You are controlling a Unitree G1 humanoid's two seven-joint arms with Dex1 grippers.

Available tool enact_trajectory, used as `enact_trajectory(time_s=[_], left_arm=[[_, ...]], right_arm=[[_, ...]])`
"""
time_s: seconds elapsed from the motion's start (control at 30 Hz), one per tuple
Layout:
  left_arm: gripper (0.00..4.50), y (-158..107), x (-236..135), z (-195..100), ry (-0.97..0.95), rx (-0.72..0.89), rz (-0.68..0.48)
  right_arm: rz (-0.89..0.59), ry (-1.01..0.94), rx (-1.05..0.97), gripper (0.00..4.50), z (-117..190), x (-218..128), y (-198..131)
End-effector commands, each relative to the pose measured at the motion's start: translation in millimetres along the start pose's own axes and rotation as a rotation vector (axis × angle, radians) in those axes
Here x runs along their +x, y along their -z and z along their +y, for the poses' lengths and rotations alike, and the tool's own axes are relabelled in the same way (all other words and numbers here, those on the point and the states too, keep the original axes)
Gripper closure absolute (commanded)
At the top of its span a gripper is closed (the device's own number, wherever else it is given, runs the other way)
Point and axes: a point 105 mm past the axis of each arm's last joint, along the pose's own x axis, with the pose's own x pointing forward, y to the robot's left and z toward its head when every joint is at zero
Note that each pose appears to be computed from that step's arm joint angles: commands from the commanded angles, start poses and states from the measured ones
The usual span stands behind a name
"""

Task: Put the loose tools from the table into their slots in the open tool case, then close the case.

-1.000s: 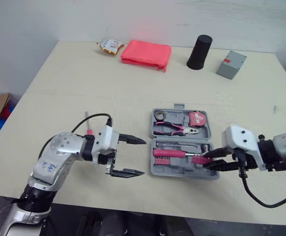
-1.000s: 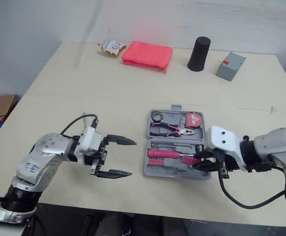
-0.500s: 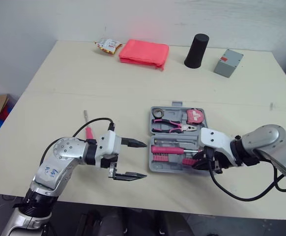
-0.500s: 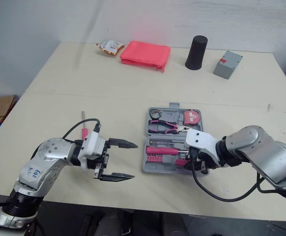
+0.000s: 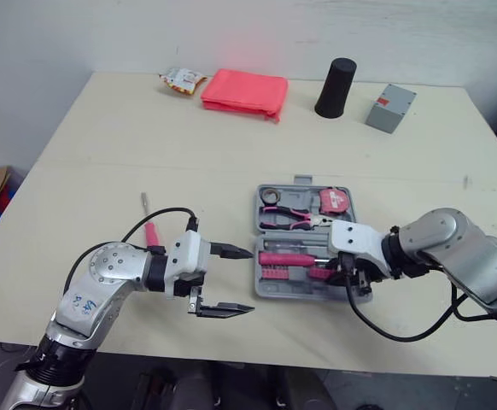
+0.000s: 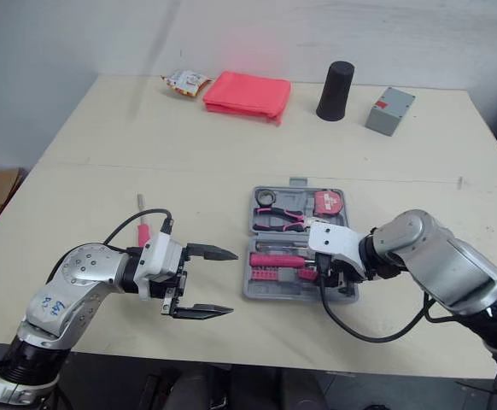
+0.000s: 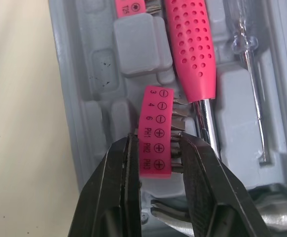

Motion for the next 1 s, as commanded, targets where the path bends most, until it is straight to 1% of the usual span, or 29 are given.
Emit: enact_trajectory(time_s=[0.03,0.3,0.73,0.8,0.83,0.9,1.0], left_arm=[[0.00,-8,-2,-2,-0.011,0.035,-0.010],[0.00,-5,-5,-4,-0.030,0.026,0.005],[0.00,-3,-5,-5,-0.043,0.020,0.009],[0.00,-2,-5,-4,-0.045,0.019,0.011],[0.00,-2,-5,-4,-0.046,0.018,0.011],[0.00,-2,-6,-4,-0.049,0.016,0.013],[0.00,-2,-8,-6,-0.052,0.006,0.016]], right_arm=[[-0.017,-0.043,-0.090,3.72,4,1,-10],[-0.020,-0.064,-0.099,3.72,3,-1,-13],[-0.047,-0.044,-0.091,3.72,0,10,-18],[-0.060,-0.019,-0.125,2.69,-2,7,-19],[-0.071,-0.009,-0.137,2.37,-3,6,-20],[-0.131,-0.028,-0.175,1.46,1,-3,-30],[-0.197,-0.048,-0.211,1.46,10,-23,-41]])
